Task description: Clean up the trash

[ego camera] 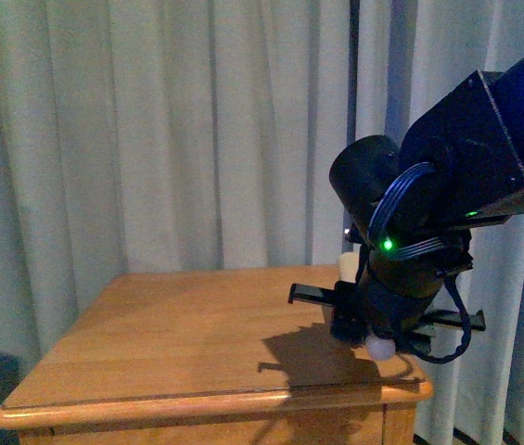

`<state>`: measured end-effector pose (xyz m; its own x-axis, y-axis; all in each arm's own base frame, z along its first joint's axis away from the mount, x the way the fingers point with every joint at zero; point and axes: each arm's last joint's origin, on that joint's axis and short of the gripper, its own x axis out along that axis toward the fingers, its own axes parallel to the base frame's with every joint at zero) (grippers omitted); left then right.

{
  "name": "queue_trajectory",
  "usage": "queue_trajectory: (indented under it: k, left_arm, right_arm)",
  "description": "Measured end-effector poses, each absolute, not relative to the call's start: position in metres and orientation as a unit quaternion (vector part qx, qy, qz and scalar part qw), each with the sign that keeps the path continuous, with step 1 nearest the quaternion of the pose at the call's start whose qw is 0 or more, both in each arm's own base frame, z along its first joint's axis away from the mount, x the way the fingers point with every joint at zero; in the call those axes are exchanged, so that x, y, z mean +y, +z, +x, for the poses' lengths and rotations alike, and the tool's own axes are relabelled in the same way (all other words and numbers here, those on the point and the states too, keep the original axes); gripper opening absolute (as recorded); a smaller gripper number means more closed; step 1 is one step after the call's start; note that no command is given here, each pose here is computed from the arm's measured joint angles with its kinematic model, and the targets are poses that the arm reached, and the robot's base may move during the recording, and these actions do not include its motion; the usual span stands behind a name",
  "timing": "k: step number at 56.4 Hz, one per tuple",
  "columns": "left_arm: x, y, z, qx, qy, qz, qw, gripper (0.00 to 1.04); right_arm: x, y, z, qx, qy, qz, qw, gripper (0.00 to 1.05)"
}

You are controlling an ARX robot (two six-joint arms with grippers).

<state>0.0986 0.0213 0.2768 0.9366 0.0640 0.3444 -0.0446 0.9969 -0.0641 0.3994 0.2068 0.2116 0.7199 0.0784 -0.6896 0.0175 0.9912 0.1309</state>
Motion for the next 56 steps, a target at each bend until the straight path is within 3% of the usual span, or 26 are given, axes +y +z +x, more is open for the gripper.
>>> queue_trajectory:
  k: [12,23,41,56]
  left_arm:
    - [0.021,0.277,0.099,-0.176,0.027,-0.027,0.984,0.29]
    - [0.021,0.277,0.099,-0.176,0.027,-0.027,0.984,0.29]
    - [0.021,0.277,0.099,-0.176,0.027,-0.028,0.984,0.29]
    - [0.021,0.277,0.099,-0.176,0.027,-0.028,0.984,0.29]
  right_arm:
    - [0.192,0.257,0.366,0.221,0.032,-0.001,0.975,0.19]
    - [0.159,0.309,0.280,0.064,0.067,-0.037,0.995,0.19]
    - [0.104,0.319,0.173,-0.003,0.020,-0.026,0.999,0.19]
    - [0.086,0.319,0.141,-0.020,-0.002,0.002,1.000,0.19]
